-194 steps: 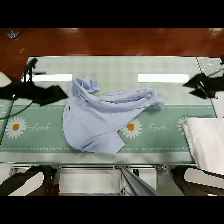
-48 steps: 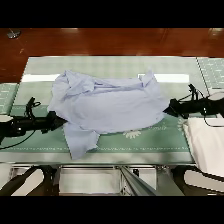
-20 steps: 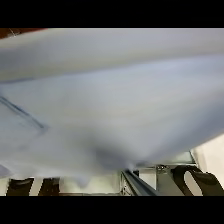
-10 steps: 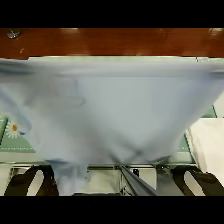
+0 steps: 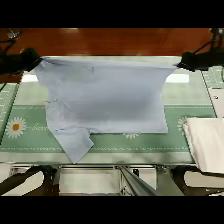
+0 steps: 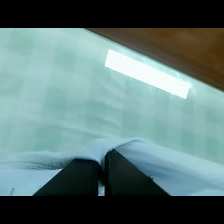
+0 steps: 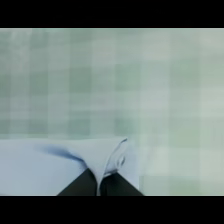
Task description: Fold the shirts.
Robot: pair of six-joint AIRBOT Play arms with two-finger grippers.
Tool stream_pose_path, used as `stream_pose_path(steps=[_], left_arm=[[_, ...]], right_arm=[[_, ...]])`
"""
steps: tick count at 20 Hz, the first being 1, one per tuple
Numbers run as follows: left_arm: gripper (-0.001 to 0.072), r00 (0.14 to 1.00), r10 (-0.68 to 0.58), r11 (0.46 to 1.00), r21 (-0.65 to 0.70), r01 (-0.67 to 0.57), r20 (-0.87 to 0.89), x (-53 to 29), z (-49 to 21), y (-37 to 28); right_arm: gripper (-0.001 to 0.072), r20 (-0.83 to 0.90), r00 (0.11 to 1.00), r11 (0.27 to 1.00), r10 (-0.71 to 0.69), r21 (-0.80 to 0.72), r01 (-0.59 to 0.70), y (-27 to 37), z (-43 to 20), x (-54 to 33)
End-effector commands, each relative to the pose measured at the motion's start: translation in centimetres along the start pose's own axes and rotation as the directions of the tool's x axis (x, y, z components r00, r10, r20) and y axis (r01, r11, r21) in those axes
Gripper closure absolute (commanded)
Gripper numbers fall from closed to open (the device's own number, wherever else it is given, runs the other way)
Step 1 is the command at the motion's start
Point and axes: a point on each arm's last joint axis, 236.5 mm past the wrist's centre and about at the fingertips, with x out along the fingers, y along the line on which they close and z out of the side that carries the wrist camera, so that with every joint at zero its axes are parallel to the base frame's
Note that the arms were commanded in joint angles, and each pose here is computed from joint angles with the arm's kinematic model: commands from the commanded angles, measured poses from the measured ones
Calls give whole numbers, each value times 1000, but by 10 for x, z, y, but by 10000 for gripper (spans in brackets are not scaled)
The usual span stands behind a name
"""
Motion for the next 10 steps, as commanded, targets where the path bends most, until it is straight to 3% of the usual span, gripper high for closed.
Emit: stream_pose_path(steps=[1,4,10], left_arm=[[680,999,16,992,-125,-12,33,68,-6,8],[680,999,40,979,-199,-46,-35,90,-29,22],[680,943,86,993,-46,-106,-322,65,-84,58]], right_arm=[[675,-36,993,987,113,117,-108,-4,15,73],[675,-79,985,982,152,128,-141,2,6,89],[675,-299,935,980,191,106,-166,-1,-46,72]])
